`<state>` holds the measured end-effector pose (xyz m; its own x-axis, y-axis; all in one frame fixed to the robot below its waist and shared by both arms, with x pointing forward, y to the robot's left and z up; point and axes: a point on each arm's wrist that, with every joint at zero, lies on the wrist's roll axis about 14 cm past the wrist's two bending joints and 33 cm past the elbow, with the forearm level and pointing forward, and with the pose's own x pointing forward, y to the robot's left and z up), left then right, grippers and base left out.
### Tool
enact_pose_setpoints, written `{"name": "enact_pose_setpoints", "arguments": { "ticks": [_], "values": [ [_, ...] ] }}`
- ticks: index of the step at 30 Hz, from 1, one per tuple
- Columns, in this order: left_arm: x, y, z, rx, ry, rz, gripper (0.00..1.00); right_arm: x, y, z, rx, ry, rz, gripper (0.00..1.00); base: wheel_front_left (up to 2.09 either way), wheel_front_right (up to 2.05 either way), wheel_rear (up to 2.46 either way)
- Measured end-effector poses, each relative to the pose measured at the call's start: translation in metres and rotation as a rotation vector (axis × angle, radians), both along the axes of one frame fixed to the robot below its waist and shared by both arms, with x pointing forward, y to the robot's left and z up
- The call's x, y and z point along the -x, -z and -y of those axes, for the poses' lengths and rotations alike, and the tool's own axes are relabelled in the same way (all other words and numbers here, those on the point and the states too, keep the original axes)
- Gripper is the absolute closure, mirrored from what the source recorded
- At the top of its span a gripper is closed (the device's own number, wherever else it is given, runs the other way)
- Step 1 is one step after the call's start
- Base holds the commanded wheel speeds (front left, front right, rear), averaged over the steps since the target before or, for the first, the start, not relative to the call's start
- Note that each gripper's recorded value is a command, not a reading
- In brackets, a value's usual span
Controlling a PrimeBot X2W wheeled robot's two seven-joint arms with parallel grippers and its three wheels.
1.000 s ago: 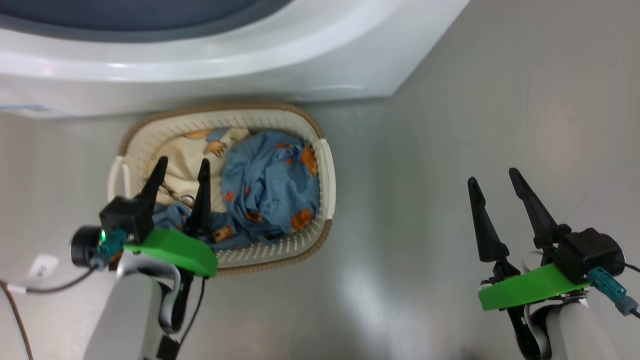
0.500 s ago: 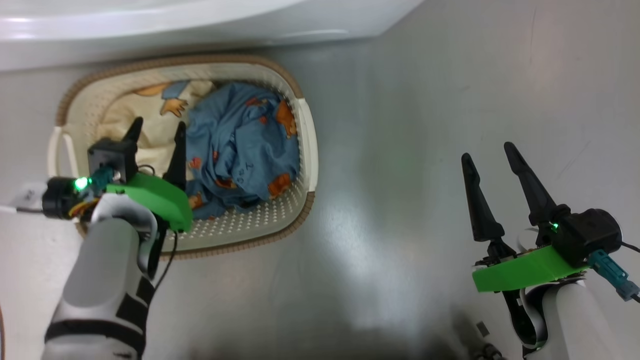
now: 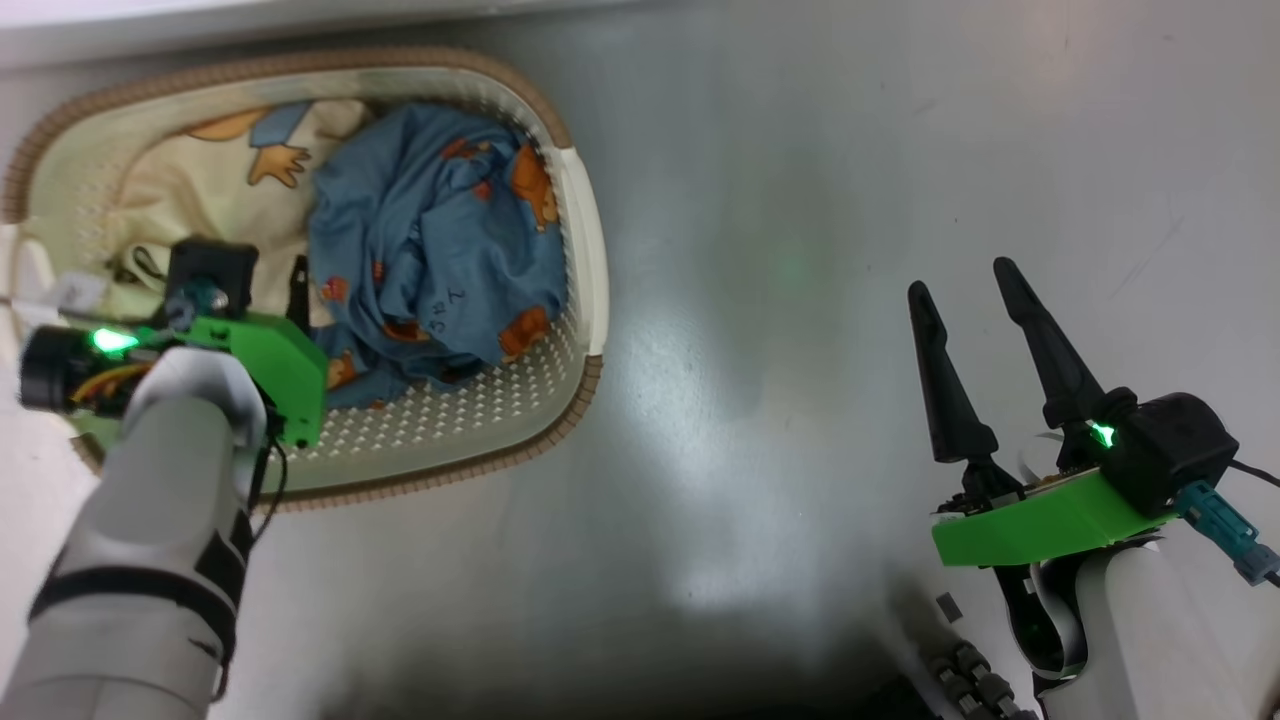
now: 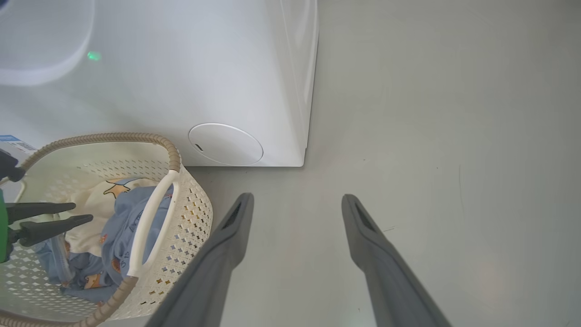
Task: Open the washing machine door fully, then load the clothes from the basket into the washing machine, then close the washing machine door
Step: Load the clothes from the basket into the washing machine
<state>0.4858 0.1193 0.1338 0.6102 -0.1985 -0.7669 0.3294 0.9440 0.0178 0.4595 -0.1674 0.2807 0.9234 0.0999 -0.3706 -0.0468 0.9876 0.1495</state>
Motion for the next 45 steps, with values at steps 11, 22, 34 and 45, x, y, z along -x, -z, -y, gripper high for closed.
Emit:
{"name": "enact_pose_setpoints", "arguments": {
  "ticks": [11, 22, 34, 45],
  "values": [
    [-0.010, 0.036, -0.010, -0.181, 0.129, -0.126, 0.00, 0.003, 0.016, 0.007, -0.010, 0.025, -0.035, 0.00, 0.00, 0.00, 0.00],
    [0.003, 0.063, -0.006, -0.265, 0.230, -0.243, 1.00, 0.006, 0.022, 0.016, -0.023, 0.059, -0.053, 0.00, 0.00, 0.00, 0.00],
    [-0.006, 0.037, 0.000, -0.164, 0.129, -0.155, 1.00, -0.002, -0.001, 0.021, -0.017, 0.071, 0.003, 0.00, 0.00, 0.00, 0.00],
    [-0.007, -0.025, 0.009, -0.002, -0.012, -0.006, 1.00, -0.018, -0.046, 0.008, -0.008, 0.025, 0.116, 0.00, 0.00, 0.00, 0.00]
  ]
}}
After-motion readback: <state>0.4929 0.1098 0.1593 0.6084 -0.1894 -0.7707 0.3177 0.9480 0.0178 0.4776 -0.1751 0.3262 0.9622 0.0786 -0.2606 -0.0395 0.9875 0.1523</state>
